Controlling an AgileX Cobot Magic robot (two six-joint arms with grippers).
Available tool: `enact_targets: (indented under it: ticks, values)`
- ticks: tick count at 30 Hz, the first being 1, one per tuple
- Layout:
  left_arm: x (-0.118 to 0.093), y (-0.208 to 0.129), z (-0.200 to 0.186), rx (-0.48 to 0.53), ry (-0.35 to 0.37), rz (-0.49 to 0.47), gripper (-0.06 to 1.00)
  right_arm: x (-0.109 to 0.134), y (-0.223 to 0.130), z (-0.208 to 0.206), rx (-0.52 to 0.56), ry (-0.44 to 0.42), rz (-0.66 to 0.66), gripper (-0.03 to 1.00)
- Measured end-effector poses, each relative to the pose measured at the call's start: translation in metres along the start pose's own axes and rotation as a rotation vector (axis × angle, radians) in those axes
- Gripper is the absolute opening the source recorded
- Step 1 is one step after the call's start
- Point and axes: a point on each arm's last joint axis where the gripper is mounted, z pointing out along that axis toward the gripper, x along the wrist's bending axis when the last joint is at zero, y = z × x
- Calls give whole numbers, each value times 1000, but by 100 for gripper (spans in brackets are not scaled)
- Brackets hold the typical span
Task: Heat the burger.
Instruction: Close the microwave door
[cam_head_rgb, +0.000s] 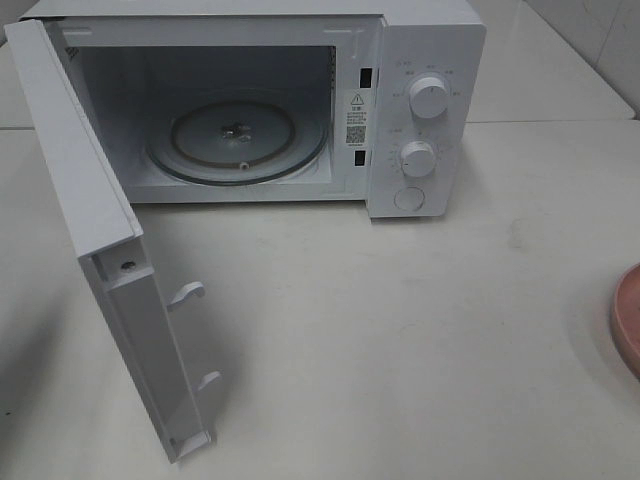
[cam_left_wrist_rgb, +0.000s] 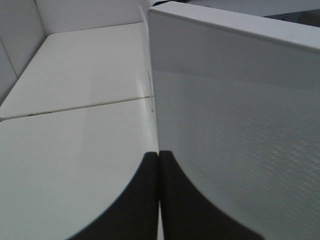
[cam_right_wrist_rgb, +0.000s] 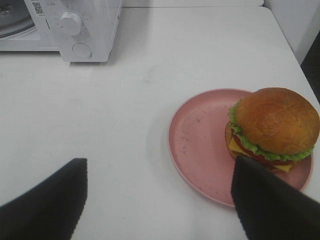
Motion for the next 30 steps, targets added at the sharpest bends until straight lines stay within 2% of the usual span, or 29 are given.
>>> enact_targets:
  ticks: [2, 3, 4, 5, 6, 8, 15, 17, 24, 30]
  values:
    - [-2, -1, 2, -4, -22, 2, 0, 0, 0, 0, 0, 0, 0, 76]
    - [-6, -2, 7, -21, -70, 3, 0, 0, 0, 0, 0, 0, 0, 76]
    - [-6, -2, 7, -21, -70, 3, 0, 0, 0, 0, 0, 0, 0, 76]
    - [-10, -4, 11, -29, -126, 9, 0, 0, 0, 0, 0, 0, 0, 76]
    - [-10, -4, 11, -29, -126, 9, 0, 0, 0, 0, 0, 0, 0, 76]
    - [-16, -6, 17, -49, -191, 0, 0, 0, 0, 0, 0, 0, 0, 75]
    - [-23, -12, 27, -57, -254, -32, 0, 0, 0, 0, 0, 0, 0, 75]
    - [-31, -13, 33, -50, -288, -34, 0, 0, 0, 0, 0, 0, 0, 75]
    - [-48, -20, 42, -27, -299, -23, 0, 0, 0, 0, 0, 0, 0, 75]
    - [-59, -21, 46, -33, -256, -31, 0, 0, 0, 0, 0, 0, 0, 75]
